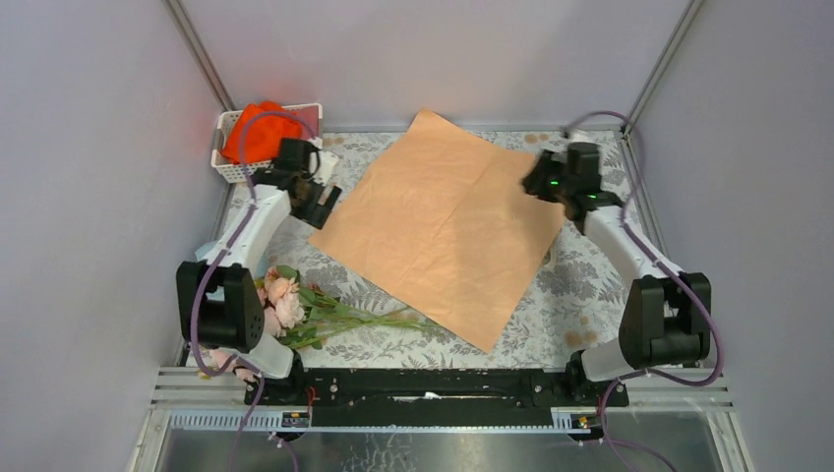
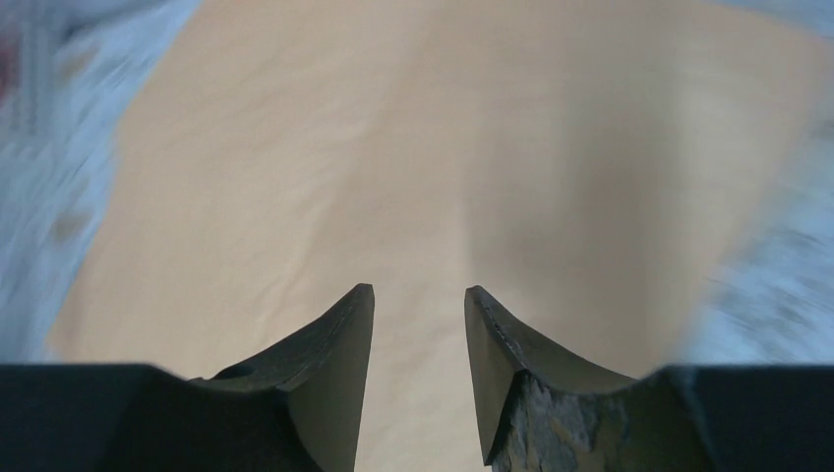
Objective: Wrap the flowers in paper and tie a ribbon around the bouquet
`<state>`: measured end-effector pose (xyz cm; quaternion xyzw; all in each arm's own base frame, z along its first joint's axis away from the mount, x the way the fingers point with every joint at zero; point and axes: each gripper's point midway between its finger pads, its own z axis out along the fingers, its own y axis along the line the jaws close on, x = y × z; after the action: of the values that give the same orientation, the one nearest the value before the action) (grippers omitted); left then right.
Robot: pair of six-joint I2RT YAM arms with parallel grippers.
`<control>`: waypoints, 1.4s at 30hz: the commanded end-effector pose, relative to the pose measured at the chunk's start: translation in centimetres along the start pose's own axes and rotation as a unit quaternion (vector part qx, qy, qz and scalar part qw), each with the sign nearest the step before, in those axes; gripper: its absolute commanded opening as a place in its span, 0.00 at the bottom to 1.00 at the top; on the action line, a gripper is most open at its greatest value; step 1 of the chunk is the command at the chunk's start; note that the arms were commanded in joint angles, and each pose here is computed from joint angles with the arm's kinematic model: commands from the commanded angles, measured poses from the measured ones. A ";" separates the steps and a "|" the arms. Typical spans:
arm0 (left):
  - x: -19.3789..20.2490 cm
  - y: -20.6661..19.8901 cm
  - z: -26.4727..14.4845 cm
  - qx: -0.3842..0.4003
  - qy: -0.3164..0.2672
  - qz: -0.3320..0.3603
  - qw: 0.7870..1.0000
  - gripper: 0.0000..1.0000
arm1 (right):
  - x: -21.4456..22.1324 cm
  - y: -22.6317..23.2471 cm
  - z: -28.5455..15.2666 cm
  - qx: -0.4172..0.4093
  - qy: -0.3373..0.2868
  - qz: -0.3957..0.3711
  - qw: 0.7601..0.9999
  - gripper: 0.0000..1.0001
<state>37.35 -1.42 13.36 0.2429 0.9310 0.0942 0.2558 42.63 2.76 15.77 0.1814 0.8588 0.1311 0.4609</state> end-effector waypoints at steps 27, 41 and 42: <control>6.1 2.9 -4.3 0.021 -0.039 -0.163 0.986 0.98 | 40.1 31.5 -13.4 -0.525 0.293 -0.431 0.673 0.41; 5.9 3.1 -4.8 0.018 -0.050 -0.159 0.986 0.98 | 37.6 34.9 -15.3 -0.541 0.281 -0.372 0.700 0.00; 5.8 3.3 -5.0 0.012 -0.051 -0.159 0.986 0.98 | 36.8 35.7 -16.5 -0.556 0.281 -0.354 0.698 0.00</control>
<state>31.79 3.83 15.22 0.1059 0.9488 0.0246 0.2967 17.12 47.10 4.34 -0.4984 0.7536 0.3834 0.1915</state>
